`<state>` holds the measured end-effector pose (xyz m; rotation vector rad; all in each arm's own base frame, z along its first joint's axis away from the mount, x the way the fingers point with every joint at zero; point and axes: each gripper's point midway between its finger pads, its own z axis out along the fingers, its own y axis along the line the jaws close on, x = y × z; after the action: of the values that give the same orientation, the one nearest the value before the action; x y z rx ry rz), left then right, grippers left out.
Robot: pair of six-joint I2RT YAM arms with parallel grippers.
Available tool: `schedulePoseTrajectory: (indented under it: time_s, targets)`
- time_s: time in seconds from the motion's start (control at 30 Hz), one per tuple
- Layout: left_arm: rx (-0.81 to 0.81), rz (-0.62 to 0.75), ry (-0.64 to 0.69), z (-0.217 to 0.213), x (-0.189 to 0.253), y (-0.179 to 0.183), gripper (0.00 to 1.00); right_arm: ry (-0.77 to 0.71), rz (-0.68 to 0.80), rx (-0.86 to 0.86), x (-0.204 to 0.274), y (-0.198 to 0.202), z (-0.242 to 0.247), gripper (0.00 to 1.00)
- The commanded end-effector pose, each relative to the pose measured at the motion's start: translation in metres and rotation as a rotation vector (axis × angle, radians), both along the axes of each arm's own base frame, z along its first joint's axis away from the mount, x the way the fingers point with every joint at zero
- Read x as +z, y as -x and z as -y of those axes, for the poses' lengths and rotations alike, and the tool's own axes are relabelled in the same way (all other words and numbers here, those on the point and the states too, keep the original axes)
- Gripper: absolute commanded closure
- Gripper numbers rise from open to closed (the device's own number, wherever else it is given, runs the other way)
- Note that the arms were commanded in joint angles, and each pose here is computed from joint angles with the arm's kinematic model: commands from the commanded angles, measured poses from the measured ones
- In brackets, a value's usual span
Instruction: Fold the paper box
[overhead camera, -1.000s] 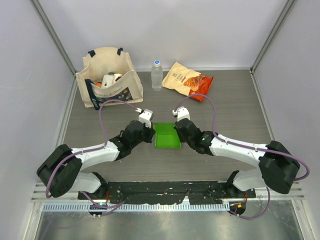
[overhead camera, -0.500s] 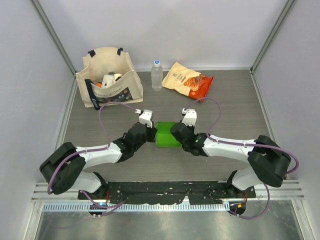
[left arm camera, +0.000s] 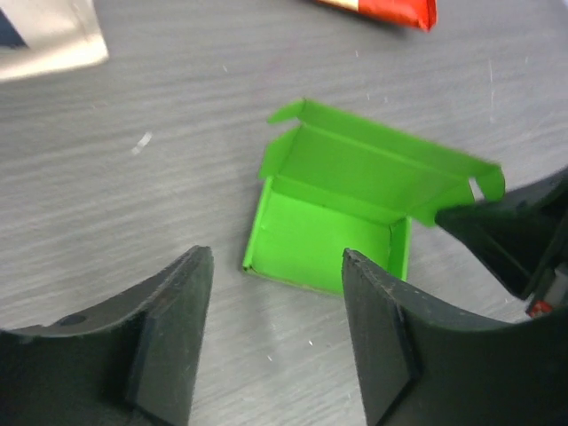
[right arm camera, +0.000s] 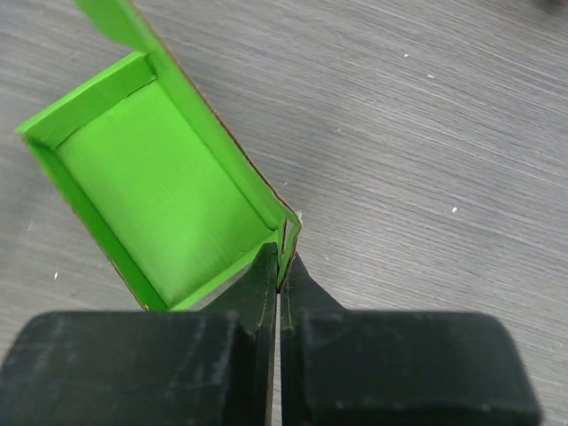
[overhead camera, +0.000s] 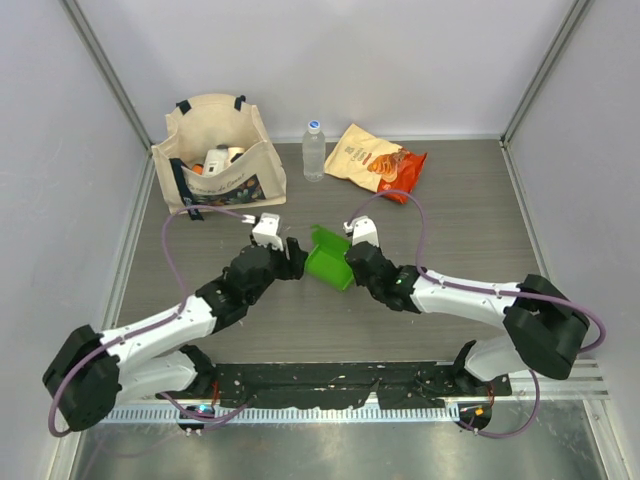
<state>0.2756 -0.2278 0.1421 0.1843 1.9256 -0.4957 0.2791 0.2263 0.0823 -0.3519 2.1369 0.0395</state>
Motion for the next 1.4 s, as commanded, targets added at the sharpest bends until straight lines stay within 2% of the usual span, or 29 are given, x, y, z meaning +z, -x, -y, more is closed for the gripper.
schedulePoseTrajectory:
  time_s: [0.0, 0.1, 0.13, 0.17, 0.3, 0.33, 0.47, 0.57, 0.7, 0.8, 0.83, 0.87, 0.93, 1.23, 1.37]
  targets:
    - [0.058, 0.042, 0.002, -0.029, 0.012, -0.010, 0.33, -0.004, 0.009, 0.218, 0.014, 0.011, -0.015, 0.99]
    - [-0.047, 0.049, 0.093, -0.018, 0.029, -0.020, 0.29, -0.056, 0.009, 0.301, 0.022, 0.016, -0.024, 0.99]
    - [-0.128, 0.022, 0.117, -0.007, 0.032, -0.017, 0.28, -0.069, 0.007, 0.317, 0.025, 0.017, -0.025, 0.99]
    - [-0.124, -0.031, 0.112, -0.008, 0.024, -0.023, 0.28, -0.087, -0.016, 0.348, 0.024, 0.020, -0.028, 0.99]
    - [-0.262, -0.103, 0.094, 0.014, 0.028, -0.029, 0.28, -0.108, -0.092, 0.386, 0.022, 0.027, -0.030, 0.99]
    - [-0.325, -0.121, 0.090, 0.021, 0.026, -0.025, 0.30, -0.113, -0.100, 0.383, 0.020, 0.027, -0.029, 0.99]
    - [-0.395, -0.137, 0.041, 0.022, 0.015, -0.018, 0.37, -0.130, -0.117, 0.376, 0.018, 0.028, -0.026, 0.99]
    - [-0.355, -0.140, 0.029, 0.012, 0.011, -0.014, 0.39, -0.133, -0.118, 0.365, 0.018, 0.027, -0.023, 0.99]
    - [-0.317, -0.052, 0.097, 0.005, 0.025, -0.006, 0.37, -0.134, -0.116, 0.354, 0.019, 0.023, -0.021, 0.99]
    - [-0.311, -0.076, 0.060, 0.002, 0.012, -0.006, 0.37, -0.130, -0.111, 0.357, 0.020, 0.021, -0.021, 0.99]
    - [-0.303, -0.123, 0.039, 0.002, 0.004, -0.008, 0.38, -0.130, -0.110, 0.359, 0.021, 0.021, -0.021, 0.99]
    - [-0.295, -0.142, 0.038, 0.003, 0.001, -0.010, 0.43, -0.125, -0.111, 0.361, 0.021, 0.021, -0.021, 0.99]
    - [-0.290, -0.156, 0.052, 0.008, -0.003, -0.013, 0.46, -0.121, -0.107, 0.359, 0.021, 0.020, -0.019, 0.99]
    - [-0.310, -0.131, 0.042, 0.021, -0.009, -0.018, 0.55, -0.130, -0.103, 0.367, 0.025, 0.018, -0.022, 0.99]
    - [-0.320, -0.126, 0.022, 0.024, -0.012, -0.019, 0.66, -0.121, -0.102, 0.364, 0.024, 0.016, -0.022, 0.99]
